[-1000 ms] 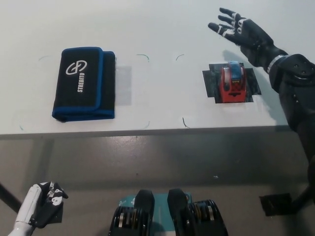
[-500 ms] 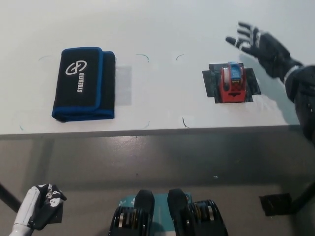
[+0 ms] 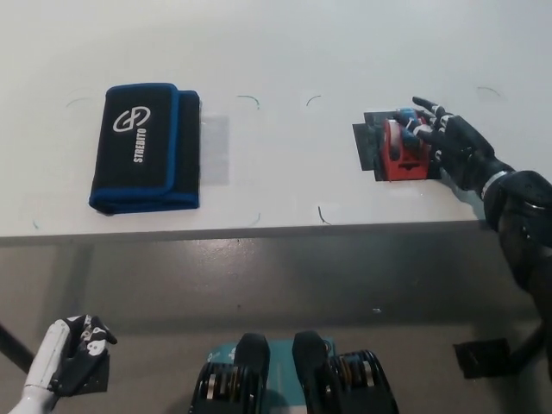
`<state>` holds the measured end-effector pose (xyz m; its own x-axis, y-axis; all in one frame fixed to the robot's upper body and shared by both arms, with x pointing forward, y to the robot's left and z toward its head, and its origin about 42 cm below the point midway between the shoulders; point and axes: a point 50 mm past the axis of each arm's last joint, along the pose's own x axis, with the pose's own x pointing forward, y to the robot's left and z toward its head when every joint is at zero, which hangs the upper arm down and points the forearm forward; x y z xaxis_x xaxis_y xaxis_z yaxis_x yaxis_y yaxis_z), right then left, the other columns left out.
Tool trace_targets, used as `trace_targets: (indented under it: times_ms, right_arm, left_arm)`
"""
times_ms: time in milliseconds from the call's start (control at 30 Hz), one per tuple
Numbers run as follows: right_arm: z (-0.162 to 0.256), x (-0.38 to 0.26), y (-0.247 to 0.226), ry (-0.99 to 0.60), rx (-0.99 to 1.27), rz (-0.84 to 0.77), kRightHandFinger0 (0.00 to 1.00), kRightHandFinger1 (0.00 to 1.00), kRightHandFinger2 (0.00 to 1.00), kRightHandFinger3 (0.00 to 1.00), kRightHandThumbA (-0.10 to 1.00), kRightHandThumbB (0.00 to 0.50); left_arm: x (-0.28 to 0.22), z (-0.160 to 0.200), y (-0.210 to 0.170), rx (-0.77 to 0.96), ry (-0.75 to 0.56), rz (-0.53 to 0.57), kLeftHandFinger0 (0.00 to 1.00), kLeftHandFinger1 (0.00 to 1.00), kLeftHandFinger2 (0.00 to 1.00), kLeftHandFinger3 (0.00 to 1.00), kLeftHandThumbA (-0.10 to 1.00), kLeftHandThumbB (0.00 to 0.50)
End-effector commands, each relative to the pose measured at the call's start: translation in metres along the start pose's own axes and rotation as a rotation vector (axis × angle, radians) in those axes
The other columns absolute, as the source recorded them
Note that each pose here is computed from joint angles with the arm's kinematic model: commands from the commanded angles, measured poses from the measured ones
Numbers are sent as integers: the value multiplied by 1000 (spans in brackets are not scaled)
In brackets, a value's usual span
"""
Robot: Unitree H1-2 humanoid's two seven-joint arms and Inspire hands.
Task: Use the right hand to move the tape on the right hand side to the notebook on the left hand side
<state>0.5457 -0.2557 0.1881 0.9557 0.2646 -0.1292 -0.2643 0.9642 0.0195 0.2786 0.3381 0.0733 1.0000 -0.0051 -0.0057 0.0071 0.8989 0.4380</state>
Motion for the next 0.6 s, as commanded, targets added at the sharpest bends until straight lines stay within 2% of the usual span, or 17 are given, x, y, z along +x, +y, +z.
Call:
trace_targets:
  times_ms: [0, 200, 267, 300, 400, 467, 567]
  right_arm:
    - [0, 3, 12, -56, 61, 24, 1000, 1000, 1000, 1000, 967, 388]
    - [-9, 6, 29, -32, 83, 55, 1000, 1000, 1000, 1000, 993, 370]
    - [-10, 9, 39, -33, 79, 67, 1000, 1000, 1000, 1000, 1000, 369]
    - [-9, 12, 50, -35, 86, 78, 1000, 1000, 1000, 1000, 1000, 351]
    - [-7, 16, 63, -49, 94, 111, 1000, 1000, 1000, 1000, 1000, 338]
    - [-3, 22, 81, -47, 94, 128, 1000, 1000, 1000, 1000, 990, 373]
    - [-1, 24, 87, -45, 98, 134, 1000, 1000, 1000, 1000, 991, 374]
  left_arm:
    - [4, 9, 6, -2, -59, 28, 0, 0, 109, 278, 401, 178]
    - [4, 8, 8, -7, -63, 30, 0, 0, 103, 259, 357, 166]
    - [4, 8, 8, -4, -64, 30, 3, 0, 106, 257, 372, 171]
    - [4, 9, 8, 12, -57, 33, 21, 11, 119, 260, 450, 184]
    - [6, 11, 4, 18, -63, 26, 44, 25, 130, 261, 439, 173]
    - [8, 11, 4, -16, -73, 25, 31, 0, 93, 239, 342, 158]
    - [10, 12, 3, -9, -77, 22, 27, 0, 88, 237, 351, 159]
